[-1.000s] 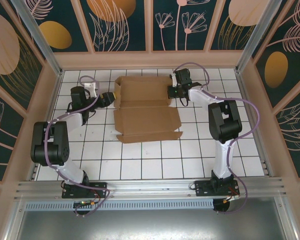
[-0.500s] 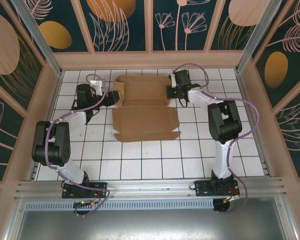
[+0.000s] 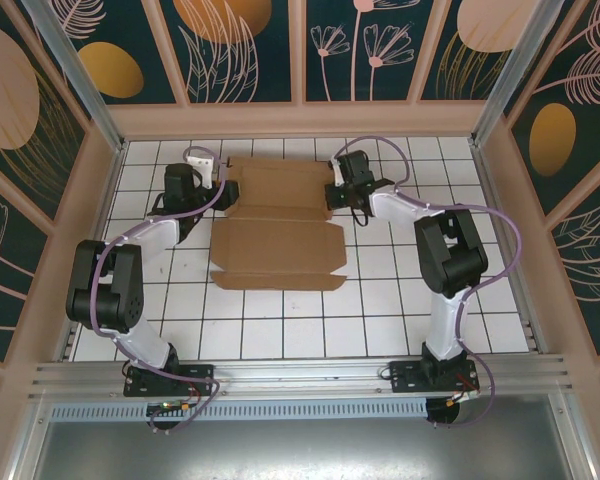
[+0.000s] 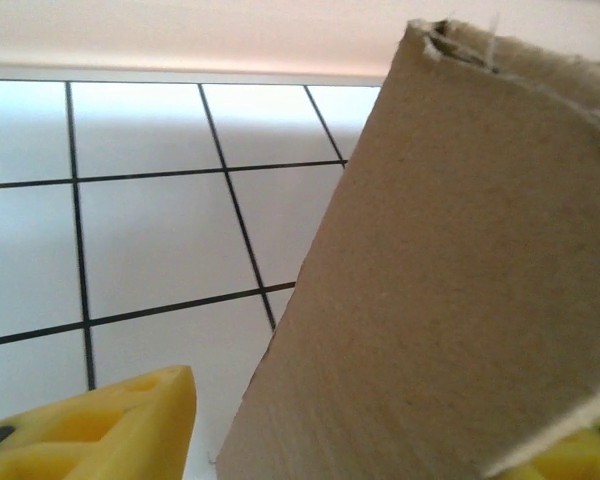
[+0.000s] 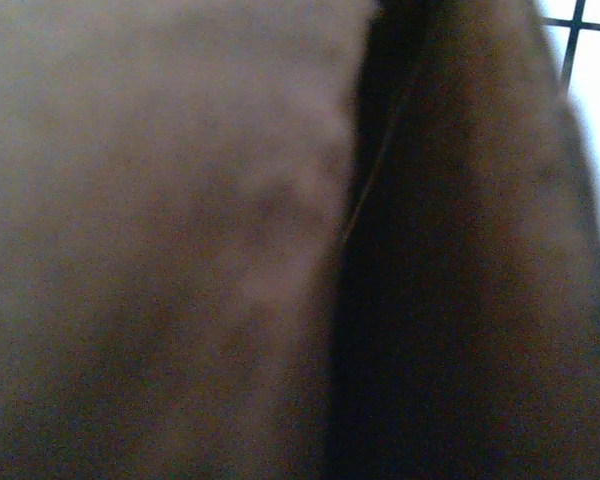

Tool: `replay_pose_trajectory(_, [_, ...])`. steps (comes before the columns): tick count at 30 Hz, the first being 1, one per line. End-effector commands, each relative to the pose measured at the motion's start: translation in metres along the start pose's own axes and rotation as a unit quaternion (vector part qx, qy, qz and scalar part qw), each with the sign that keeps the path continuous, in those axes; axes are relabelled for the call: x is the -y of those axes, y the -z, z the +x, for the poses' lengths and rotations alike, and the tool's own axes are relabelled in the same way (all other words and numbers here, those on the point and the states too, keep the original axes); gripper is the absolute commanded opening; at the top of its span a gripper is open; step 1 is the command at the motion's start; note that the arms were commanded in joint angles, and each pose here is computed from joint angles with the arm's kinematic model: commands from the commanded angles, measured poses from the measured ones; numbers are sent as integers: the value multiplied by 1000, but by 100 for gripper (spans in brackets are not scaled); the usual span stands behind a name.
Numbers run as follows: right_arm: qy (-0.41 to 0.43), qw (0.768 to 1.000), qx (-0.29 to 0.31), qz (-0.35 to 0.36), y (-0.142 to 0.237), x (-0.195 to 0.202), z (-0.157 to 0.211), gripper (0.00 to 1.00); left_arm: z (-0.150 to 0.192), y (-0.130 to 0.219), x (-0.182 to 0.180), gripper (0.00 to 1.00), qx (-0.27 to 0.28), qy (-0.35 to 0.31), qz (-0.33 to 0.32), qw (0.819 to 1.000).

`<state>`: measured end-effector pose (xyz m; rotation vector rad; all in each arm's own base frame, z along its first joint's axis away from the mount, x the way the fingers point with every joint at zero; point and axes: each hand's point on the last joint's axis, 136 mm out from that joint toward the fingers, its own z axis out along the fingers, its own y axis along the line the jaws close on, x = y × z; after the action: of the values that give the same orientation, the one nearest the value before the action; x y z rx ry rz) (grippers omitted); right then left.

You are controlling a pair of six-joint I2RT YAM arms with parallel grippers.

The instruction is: Fold the paper box

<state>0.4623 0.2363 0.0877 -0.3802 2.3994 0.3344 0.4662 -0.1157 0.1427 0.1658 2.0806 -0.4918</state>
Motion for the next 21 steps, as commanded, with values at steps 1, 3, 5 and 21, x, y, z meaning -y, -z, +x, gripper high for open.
replay_pose_trajectory(1, [15,996,-91,12,-4,-1,60,0,-8,-3,-11,54,9,-16,-40,999])
replay_pose_trajectory(3, [16,996,-87,18,-3,-2,60,0,-8,-4,-13,45,10,-19,-53,998])
replay_pose_trajectory(5, [14,996,-81,27,-1,-2,58,0,-7,-4,-14,34,9,-30,-69,997])
replay_pose_trajectory(21, [-38,991,-29,124,16,13,33,0,-2,13,-39,10,33,-56,-222,973])
